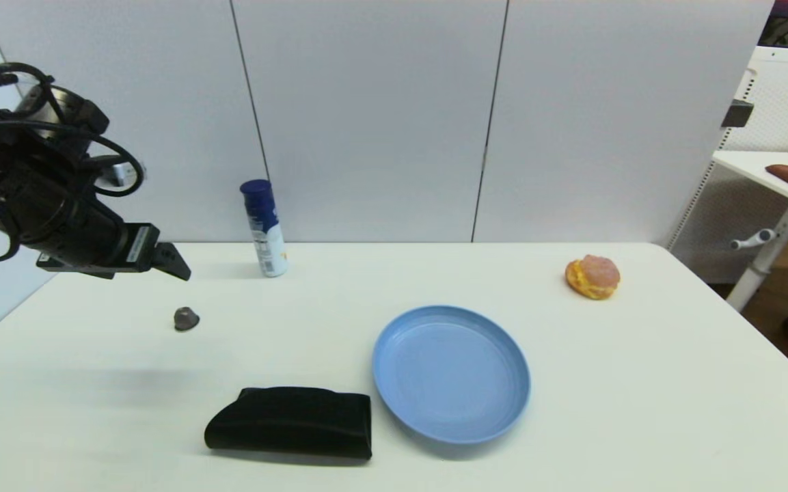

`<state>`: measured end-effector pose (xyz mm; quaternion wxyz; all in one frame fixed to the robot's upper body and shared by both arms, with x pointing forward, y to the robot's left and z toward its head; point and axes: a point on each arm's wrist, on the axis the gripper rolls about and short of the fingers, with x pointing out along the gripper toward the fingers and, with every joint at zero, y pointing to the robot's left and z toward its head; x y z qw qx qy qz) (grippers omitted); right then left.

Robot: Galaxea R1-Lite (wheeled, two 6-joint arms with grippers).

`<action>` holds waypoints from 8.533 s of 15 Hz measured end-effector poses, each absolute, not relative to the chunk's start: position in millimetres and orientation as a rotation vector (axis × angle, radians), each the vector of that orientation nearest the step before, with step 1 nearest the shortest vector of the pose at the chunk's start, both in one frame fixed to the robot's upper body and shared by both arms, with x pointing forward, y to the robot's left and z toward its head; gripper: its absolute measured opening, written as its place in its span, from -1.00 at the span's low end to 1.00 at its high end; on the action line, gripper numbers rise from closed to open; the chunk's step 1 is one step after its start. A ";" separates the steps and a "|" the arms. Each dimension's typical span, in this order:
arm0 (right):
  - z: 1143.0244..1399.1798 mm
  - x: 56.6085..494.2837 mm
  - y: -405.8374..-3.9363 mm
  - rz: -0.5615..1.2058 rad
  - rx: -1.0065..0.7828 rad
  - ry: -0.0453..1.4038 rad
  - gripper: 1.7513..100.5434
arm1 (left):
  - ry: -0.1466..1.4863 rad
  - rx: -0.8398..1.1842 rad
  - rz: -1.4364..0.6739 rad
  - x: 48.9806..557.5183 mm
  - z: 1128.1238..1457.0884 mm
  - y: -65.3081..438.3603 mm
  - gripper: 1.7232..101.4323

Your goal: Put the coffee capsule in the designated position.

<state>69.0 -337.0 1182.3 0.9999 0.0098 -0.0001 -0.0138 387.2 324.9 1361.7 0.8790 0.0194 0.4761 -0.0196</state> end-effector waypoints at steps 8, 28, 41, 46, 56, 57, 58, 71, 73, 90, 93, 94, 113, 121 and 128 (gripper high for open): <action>1182.3 69.0 -337.0 -0.027 0.020 0.000 0.95 | 1.134 0.038 -0.029 435.2 1313.5 329.6 0.93; 1182.3 69.0 -337.0 -0.028 0.020 0.000 0.95 | 1.236 0.031 0.046 466.1 1274.9 341.8 0.93; 1182.3 69.0 -337.0 -0.028 0.020 0.000 0.95 | 1.251 0.035 0.033 470.2 1268.2 338.8 0.81; 1182.3 69.0 -337.0 -0.028 0.020 0.000 0.95 | 1.253 0.028 0.019 470.2 1267.8 338.0 -0.01; 1182.3 69.0 -337.0 -0.028 0.020 0.000 0.95 | 1.230 0.014 -0.010 468.6 1275.6 335.5 -0.74; 1182.3 69.0 -337.0 -0.027 0.020 0.000 0.95 | 1.199 0.012 -0.023 469.8 1283.0 332.4 -0.74; 1182.3 69.0 -337.0 -0.028 0.020 0.000 0.95 | 1.154 0.010 -0.048 471.7 1294.1 326.1 -0.74; 1182.3 69.0 -337.0 -0.027 0.020 0.000 0.95 | 0.732 0.057 -0.585 485.1 1290.8 92.6 -0.74; 1182.3 69.0 -337.0 -0.027 0.020 0.000 0.95 | 0.696 0.061 -0.622 483.7 1284.3 74.7 -0.74; 1182.3 69.0 -337.0 -0.028 0.020 0.000 0.95 | 0.690 0.033 -0.668 485.6 1247.3 38.0 -0.20; 1182.3 69.0 -337.0 -0.027 0.020 0.000 0.95 | 0.687 0.040 -0.671 484.5 1249.0 38.1 0.16; 1182.3 69.0 -337.0 -0.027 0.020 0.000 0.95 | 0.684 0.042 -0.672 483.3 1252.1 39.0 0.25; 1182.3 69.0 -337.0 -0.027 0.020 0.000 0.95 | 0.299 0.137 -0.309 175.1 1312.9 314.8 0.87; 1182.3 69.0 -337.0 -0.027 0.020 0.000 0.95 | 0.045 0.130 -0.065 75.4 1192.8 332.6 0.91; 1182.3 69.0 -337.0 -0.028 0.020 0.000 0.95 | 0.000 0.069 -0.028 69.0 1182.5 332.9 0.91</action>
